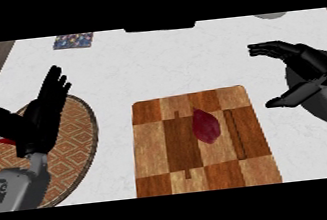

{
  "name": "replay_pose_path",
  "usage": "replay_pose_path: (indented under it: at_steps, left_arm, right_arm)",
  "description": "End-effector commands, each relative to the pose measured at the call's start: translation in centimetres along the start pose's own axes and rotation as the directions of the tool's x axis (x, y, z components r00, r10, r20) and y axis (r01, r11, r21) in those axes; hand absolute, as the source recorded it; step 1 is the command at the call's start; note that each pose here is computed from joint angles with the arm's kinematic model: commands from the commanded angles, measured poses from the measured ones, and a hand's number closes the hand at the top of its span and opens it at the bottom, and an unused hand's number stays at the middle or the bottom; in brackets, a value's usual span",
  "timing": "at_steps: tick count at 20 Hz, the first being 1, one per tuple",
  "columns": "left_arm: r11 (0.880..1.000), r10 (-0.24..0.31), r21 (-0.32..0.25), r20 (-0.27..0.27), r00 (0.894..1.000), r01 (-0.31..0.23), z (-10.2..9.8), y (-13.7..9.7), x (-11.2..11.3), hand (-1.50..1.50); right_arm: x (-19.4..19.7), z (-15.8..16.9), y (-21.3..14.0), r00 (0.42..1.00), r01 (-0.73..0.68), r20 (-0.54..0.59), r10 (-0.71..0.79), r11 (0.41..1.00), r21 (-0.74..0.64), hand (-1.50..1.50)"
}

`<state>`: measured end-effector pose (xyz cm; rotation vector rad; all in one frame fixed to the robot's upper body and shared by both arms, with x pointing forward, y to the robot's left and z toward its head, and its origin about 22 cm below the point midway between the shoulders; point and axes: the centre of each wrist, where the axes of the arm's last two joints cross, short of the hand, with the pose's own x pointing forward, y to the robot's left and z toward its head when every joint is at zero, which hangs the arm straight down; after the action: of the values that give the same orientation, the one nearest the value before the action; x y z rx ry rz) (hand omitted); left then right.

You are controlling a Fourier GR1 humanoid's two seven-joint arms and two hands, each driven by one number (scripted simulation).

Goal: Pick the pear from the cutting board and place it in the pan

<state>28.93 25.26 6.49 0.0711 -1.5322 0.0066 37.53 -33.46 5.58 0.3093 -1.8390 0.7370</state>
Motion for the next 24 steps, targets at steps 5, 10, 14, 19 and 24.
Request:
replay_pose_path:
  at_steps: [5, 10, 14, 19, 24]
  left_arm:
    - [1.000, 0.004, -0.002, -0.004, 1.000, -0.004, -0.1, 0.1, -0.5, 0.00]
    - [1.000, 0.007, 0.020, -0.009, 1.000, -0.007, 0.4, 0.8, -1.2, 0.00]
    - [1.000, 0.024, 0.017, -0.013, 1.000, -0.023, -0.4, 1.1, -0.8, 0.00]
    - [1.000, -0.008, 0.024, 0.006, 1.000, 0.008, 0.1, 1.8, -0.5, 0.00]
    - [0.999, 0.001, 0.037, -0.006, 1.000, -0.001, 0.4, 2.6, 0.0, 0.00]
  right_arm:
    - [2.9, -7.2, 0.8, 0.976, -0.216, 0.058, 0.209, 0.936, 0.279, -1.50]
    - [4.4, -11.0, 2.4, 0.935, -0.343, 0.049, 0.351, 0.860, 0.378, -1.50]
    - [5.4, -12.8, 3.0, 0.901, -0.379, 0.028, 0.433, 0.753, 0.538, -1.50]
    - [4.6, -11.9, 4.1, 0.845, -0.379, 0.023, 0.535, 0.567, 0.731, -1.50]
    - [4.7, -12.0, 5.9, 0.844, -0.418, 0.092, 0.528, 0.542, 0.729, -1.50]
